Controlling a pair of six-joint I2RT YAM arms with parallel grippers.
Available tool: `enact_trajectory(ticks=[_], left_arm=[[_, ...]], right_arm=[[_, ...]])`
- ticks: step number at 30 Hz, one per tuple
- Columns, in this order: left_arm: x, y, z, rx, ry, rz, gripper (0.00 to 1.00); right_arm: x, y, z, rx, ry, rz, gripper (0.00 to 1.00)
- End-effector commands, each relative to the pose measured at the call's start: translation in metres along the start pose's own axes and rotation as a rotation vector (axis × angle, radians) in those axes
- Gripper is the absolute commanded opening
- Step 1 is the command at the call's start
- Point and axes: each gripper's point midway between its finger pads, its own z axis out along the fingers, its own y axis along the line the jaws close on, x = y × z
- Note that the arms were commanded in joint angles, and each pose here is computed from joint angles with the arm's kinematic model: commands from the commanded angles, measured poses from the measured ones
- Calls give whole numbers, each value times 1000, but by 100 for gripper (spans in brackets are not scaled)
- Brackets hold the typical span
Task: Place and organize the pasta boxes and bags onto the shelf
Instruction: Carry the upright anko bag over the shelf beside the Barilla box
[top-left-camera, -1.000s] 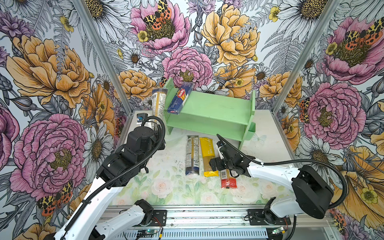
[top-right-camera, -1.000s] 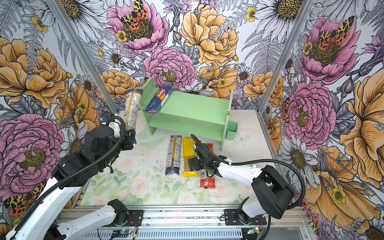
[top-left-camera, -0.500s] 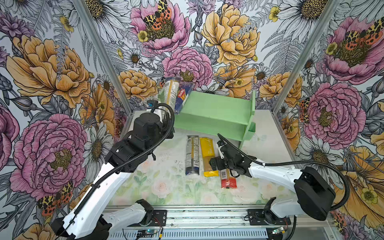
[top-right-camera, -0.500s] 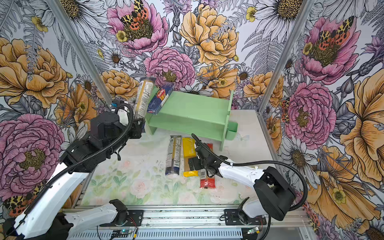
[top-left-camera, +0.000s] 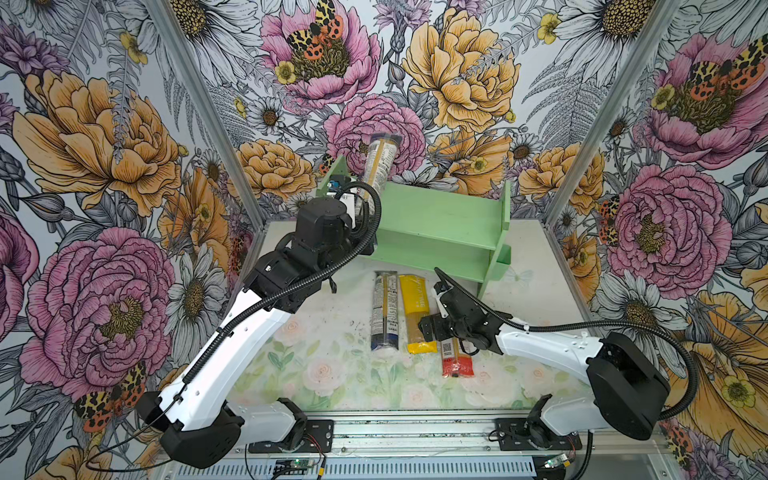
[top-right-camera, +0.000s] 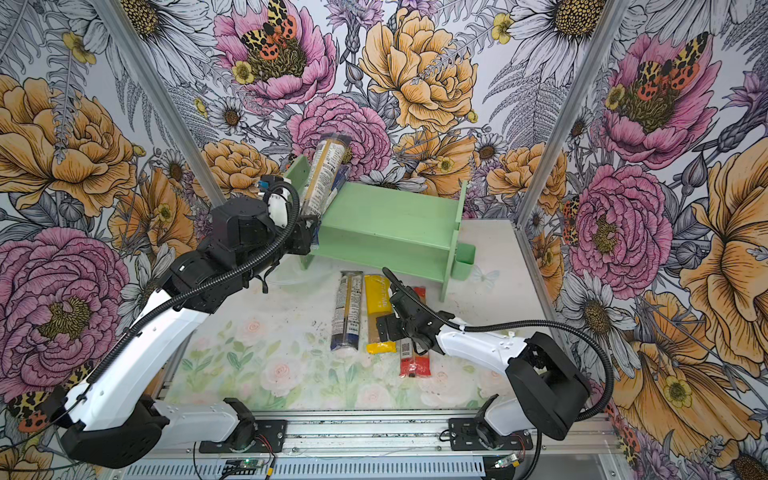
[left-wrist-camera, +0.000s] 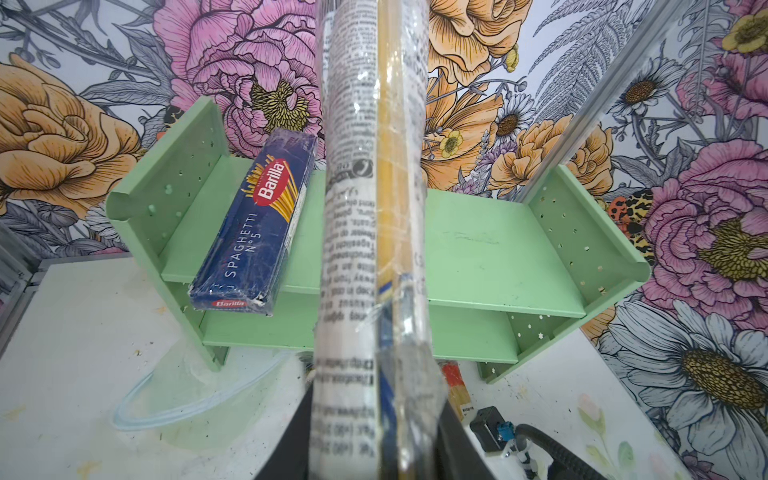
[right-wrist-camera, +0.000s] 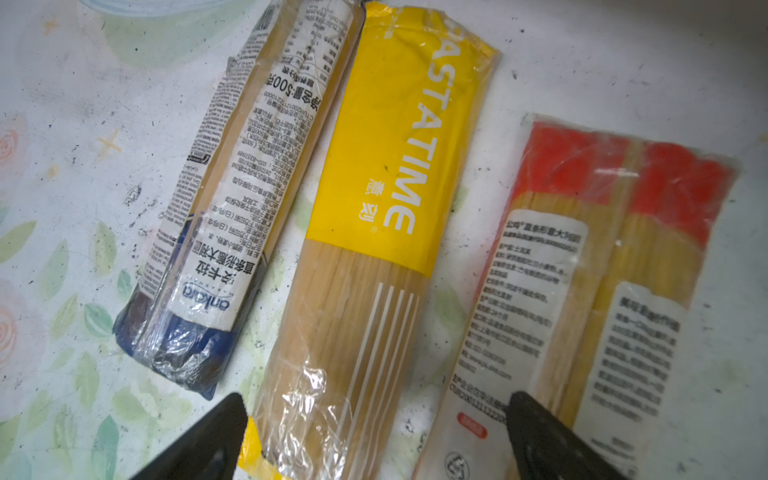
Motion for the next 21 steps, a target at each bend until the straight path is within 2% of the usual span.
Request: enact_trajectory(ticks=[1,13,21], left_arm=[[-80,-28,-23,116,-263,-39,0],[-108,-48,15,122,-299,-13,0],[-106,-50,44,108,-278,-17,0]], right_arm=[[7,3,0,-13,11,2,100],[14,-8,-16,15,-33,40,99],[15,-9,-23,7,-51,59,100]])
